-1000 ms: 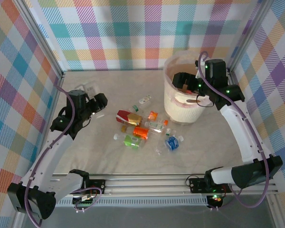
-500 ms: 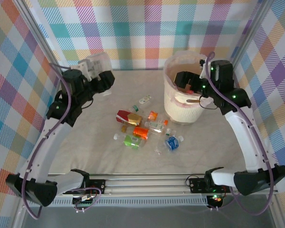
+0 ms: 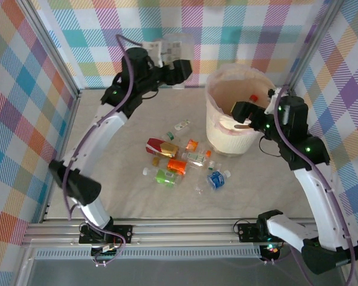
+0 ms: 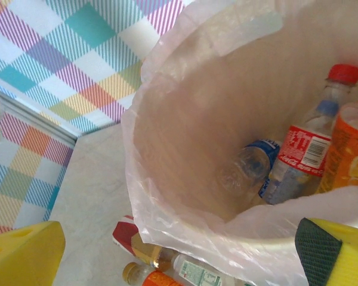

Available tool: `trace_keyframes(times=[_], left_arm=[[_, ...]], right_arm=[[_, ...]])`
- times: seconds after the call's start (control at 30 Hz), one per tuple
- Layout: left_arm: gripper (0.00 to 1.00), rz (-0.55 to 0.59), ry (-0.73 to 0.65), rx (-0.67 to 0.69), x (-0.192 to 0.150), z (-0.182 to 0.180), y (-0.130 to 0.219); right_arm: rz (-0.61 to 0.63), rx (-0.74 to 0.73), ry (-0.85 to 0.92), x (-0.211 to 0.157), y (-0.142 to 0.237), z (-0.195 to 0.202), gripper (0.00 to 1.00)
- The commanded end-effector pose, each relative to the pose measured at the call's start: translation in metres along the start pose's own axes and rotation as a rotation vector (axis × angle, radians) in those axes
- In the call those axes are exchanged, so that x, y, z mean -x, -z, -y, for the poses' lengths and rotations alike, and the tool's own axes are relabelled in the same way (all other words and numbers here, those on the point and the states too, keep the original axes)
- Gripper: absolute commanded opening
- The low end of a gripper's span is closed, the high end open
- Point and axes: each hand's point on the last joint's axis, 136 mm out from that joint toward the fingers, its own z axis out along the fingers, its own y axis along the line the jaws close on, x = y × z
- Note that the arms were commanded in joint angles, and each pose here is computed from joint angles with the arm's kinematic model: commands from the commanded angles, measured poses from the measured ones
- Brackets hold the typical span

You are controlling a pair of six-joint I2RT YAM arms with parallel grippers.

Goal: Put the plastic bottles in the bin

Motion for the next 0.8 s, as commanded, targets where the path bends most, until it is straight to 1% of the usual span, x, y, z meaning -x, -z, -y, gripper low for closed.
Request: trace_keyframes(times=[0.0, 0.17, 0.33, 0.63, 0.77], left_arm=[[0.48, 0.002, -0.064, -0.13, 0.009, 0.032, -0.02], [0.48, -0.035, -0.095, -0.244, 0.0, 0.055, -0.061], [0.48, -0.057, -0.087, -0.34, -0.019, 0.073, -0.088], [0.5, -0.121, -0.103, -0.437, -0.07, 0.098, -0.12], [0.53, -0.165, -0.141, -0.427, -0.095, 0.099, -0.13]], right_arm=[[0.087, -0.022, -0.027, 0.012, 0.014, 0.004, 1.0], [0.109, -0.035, -0.056, 0.008, 0.024, 0.01, 1.0], [0.112, -0.037, -0.072, 0.004, 0.026, 0.013, 1.0], [0.123, -0.089, -0.067, -0.001, 0.031, 0.026, 1.0], [0.141, -0.127, -0.065, -0.003, 0.037, 0.035, 1.0]])
